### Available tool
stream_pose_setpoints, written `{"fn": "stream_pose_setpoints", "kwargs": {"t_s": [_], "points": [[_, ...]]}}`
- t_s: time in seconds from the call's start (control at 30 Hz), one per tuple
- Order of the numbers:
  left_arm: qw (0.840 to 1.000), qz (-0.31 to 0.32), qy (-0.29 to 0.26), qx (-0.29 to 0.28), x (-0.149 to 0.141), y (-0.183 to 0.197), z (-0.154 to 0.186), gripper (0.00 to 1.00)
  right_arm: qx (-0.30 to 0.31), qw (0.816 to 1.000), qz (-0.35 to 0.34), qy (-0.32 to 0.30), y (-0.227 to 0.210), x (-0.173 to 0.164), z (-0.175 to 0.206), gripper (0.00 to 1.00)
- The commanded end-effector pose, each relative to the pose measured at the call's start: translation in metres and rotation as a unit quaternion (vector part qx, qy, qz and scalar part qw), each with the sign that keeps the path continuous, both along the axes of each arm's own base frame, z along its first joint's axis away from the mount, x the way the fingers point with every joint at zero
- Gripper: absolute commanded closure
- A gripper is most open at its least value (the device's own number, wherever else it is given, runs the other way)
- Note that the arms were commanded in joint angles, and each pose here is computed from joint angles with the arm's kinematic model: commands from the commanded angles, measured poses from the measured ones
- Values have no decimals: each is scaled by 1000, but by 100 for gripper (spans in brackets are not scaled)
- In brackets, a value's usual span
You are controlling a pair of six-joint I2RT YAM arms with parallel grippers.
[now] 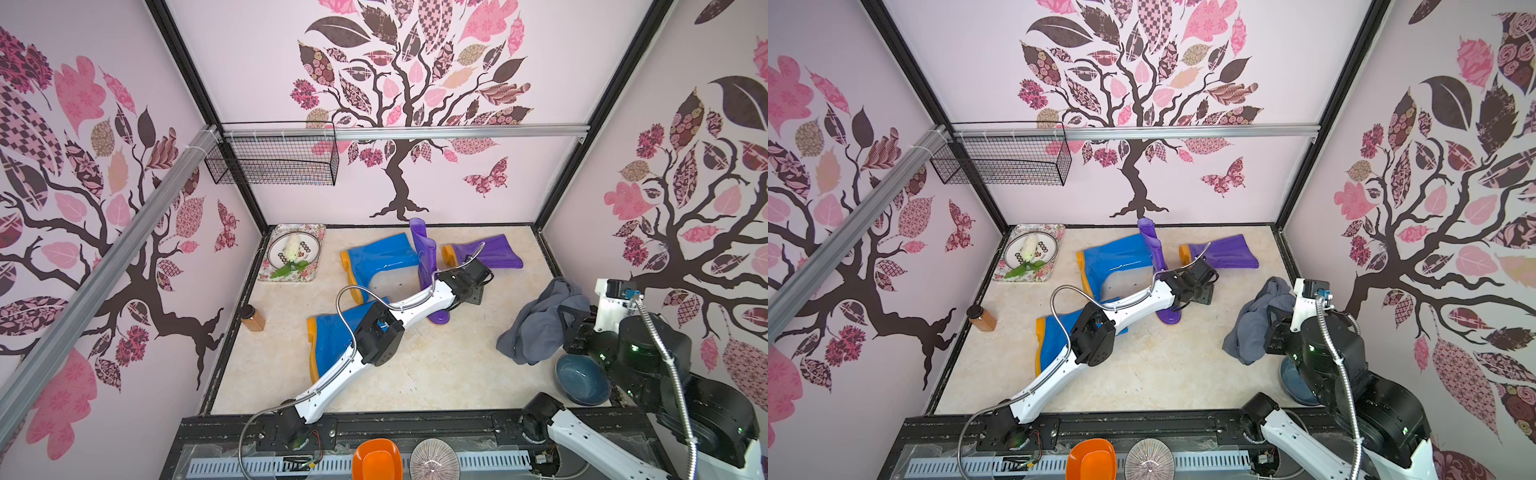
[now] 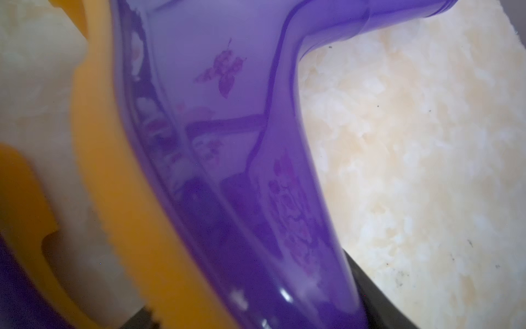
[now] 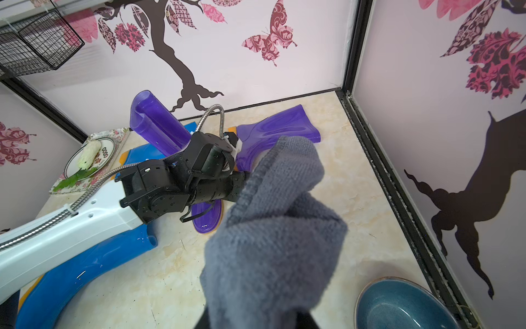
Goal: Wipe the rubber boots with a cloth
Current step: Pick up the rubber boot from the center of the board.
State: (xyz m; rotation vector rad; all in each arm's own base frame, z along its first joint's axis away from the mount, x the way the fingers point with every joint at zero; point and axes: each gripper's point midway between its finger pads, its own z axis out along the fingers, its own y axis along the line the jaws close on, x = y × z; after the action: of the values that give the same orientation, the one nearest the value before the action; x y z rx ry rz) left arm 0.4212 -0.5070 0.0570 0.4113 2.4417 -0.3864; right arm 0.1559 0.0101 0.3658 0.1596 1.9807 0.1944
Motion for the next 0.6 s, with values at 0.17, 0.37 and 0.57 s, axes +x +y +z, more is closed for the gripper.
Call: {"fn": "stream_pose_setpoints", "kwargs": {"t_s": [0.17, 0.37, 0.57], "points": [[998, 15, -40, -50, 20, -11, 34, 62, 8, 1000, 3, -24, -1, -1, 10, 100], [997, 14, -44, -57, 19, -11, 46, 86, 8, 1000, -9, -28, -6, -3, 14, 100], [996, 16, -76, -52, 13, -10, 73, 100, 2, 998, -40, -46, -20, -6, 30, 100]]}}
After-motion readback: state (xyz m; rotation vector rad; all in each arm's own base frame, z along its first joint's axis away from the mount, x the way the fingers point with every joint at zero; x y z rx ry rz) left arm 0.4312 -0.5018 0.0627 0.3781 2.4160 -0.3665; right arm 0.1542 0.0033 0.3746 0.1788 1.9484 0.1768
